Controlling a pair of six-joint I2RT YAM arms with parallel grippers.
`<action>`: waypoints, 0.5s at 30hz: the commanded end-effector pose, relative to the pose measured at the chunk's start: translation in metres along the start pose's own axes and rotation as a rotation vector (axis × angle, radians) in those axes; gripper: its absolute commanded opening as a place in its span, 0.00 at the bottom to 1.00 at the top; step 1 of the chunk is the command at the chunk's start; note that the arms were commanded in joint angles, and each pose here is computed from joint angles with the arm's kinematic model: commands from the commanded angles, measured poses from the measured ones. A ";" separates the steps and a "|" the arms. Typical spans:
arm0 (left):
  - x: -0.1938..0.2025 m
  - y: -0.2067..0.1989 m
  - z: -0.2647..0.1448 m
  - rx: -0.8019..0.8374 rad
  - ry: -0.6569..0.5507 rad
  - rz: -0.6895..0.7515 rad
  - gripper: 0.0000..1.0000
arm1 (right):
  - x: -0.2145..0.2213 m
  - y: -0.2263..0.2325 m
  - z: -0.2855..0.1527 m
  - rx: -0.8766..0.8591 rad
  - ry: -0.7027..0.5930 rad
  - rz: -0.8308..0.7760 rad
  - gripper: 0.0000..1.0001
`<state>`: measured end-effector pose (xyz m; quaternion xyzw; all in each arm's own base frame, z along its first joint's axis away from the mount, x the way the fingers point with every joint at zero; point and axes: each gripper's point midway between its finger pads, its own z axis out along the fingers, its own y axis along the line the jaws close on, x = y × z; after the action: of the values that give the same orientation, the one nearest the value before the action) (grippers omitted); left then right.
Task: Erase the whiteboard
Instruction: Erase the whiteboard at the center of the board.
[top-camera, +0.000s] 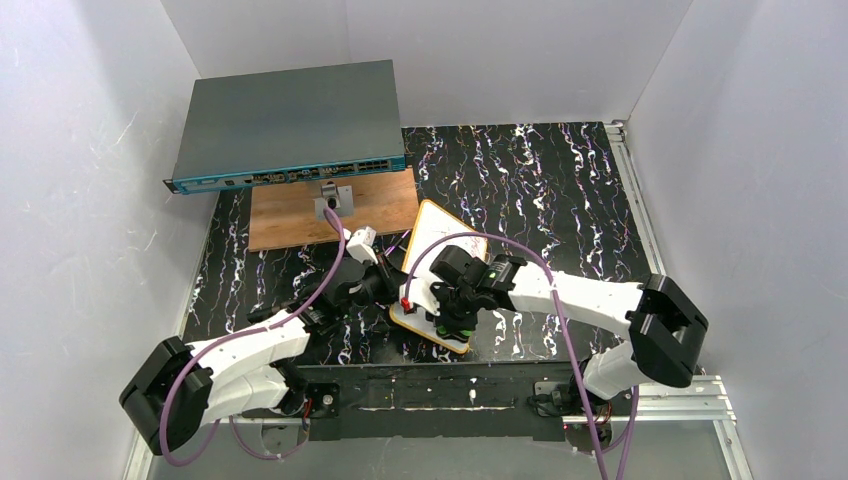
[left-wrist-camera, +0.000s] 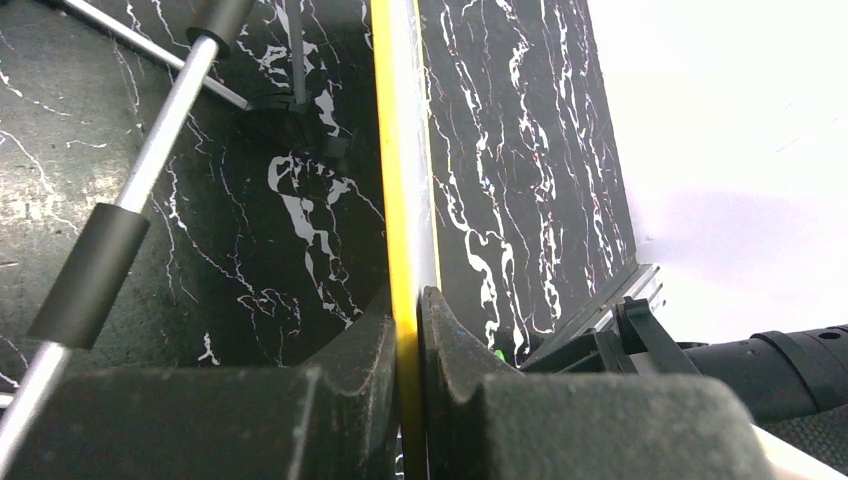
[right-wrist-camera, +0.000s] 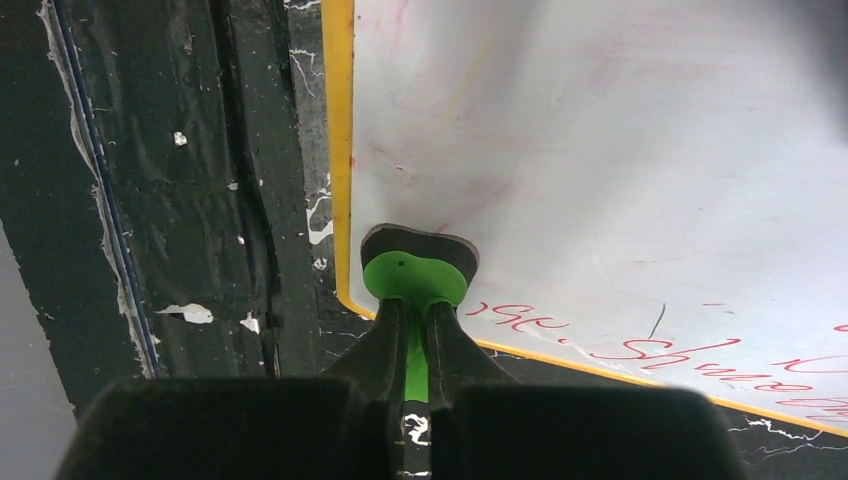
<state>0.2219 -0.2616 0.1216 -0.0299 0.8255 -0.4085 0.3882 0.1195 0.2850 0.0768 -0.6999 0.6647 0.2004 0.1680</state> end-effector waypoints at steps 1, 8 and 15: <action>-0.002 0.012 -0.004 -0.025 -0.017 0.114 0.00 | 0.015 0.000 0.014 -0.001 0.091 -0.002 0.01; -0.001 0.009 -0.003 -0.007 -0.009 0.112 0.00 | 0.012 -0.041 0.009 0.204 0.086 0.031 0.01; 0.001 0.010 0.000 -0.004 -0.002 0.109 0.00 | -0.021 -0.068 -0.016 0.282 -0.046 0.101 0.01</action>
<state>0.2285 -0.2581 0.1264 -0.0383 0.8178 -0.4110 0.4010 0.1511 0.2752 0.0739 -0.6638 0.7100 0.1386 0.1899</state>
